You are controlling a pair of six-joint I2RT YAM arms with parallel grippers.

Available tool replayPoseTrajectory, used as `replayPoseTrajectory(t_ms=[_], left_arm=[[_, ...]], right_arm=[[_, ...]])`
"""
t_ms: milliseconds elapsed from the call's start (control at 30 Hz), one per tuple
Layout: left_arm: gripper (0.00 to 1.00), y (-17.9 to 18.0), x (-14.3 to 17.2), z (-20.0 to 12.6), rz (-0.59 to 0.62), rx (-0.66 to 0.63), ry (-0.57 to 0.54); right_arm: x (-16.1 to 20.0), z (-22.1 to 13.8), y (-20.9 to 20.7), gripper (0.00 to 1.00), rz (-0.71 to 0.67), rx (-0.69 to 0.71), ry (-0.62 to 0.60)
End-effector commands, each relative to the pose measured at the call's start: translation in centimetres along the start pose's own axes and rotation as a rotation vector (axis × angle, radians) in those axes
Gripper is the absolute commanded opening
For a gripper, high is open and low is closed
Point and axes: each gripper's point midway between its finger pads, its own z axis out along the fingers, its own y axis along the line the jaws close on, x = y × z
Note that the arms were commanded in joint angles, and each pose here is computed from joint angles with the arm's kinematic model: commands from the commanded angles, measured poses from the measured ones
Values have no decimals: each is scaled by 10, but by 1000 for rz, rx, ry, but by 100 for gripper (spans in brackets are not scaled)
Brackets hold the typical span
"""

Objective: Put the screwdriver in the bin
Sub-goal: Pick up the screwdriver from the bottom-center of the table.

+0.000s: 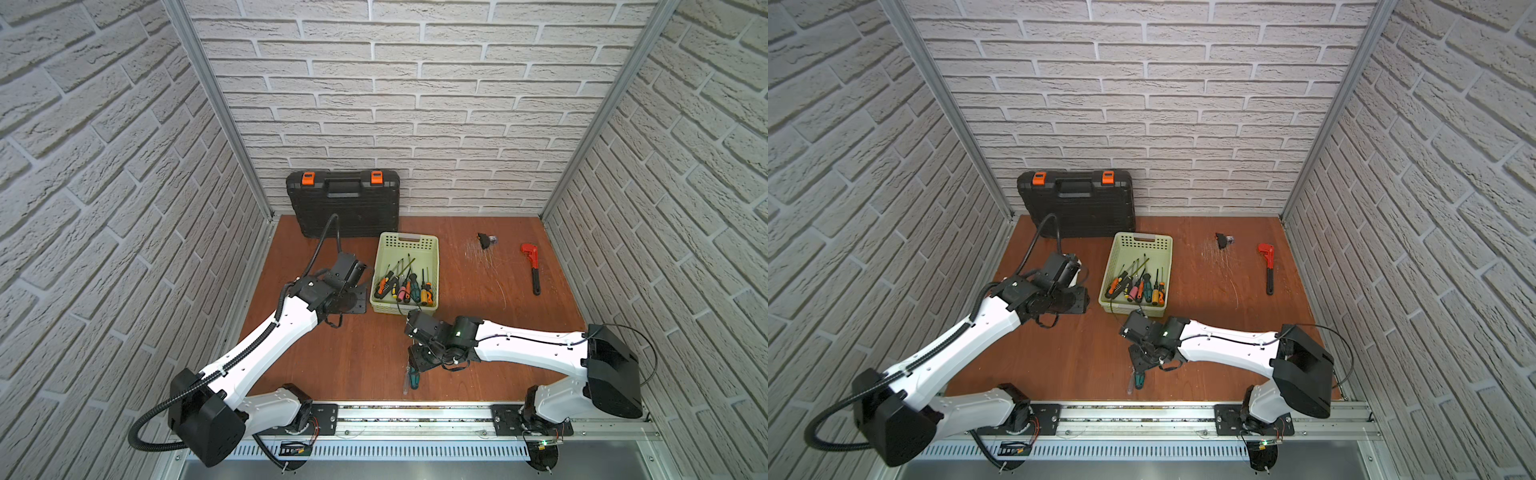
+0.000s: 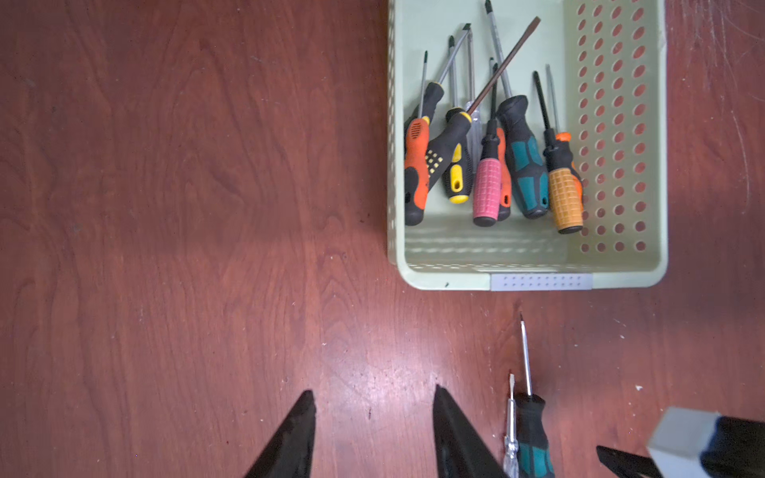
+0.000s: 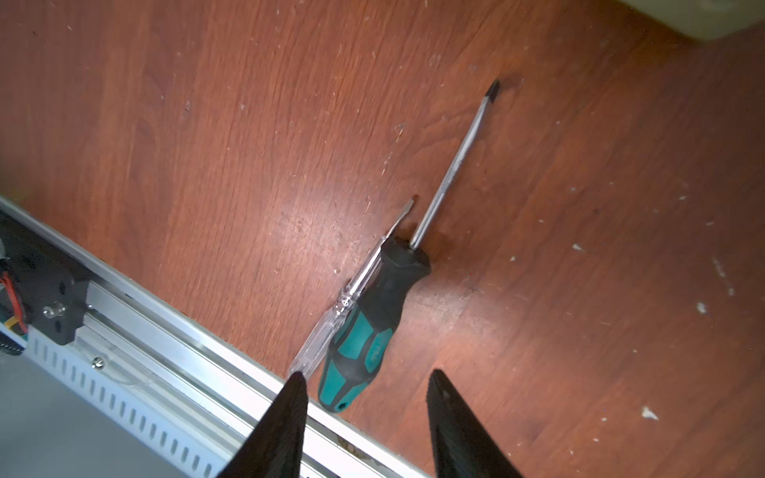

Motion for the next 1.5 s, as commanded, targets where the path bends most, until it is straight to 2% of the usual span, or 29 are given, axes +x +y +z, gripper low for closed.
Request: replayPoseTrajectory(t_ms=[0, 233, 600, 833, 1467], left_arm=[[48, 8, -4, -3, -26, -22, -65], [47, 17, 0, -6, -4, -39, -78], [48, 27, 6, -6, -15, -56, -86], [47, 28, 7, -3, -12, -63, -76], [48, 34, 6, -9, -12, -83, -82]], right_arm=[[1, 3, 0, 49, 20, 50, 6], [8, 18, -8, 46, 46, 101, 33], [5, 33, -16, 41, 0, 183, 59], [-2, 29, -16, 41, 0, 199, 33], [9, 50, -30, 38, 42, 211, 112]])
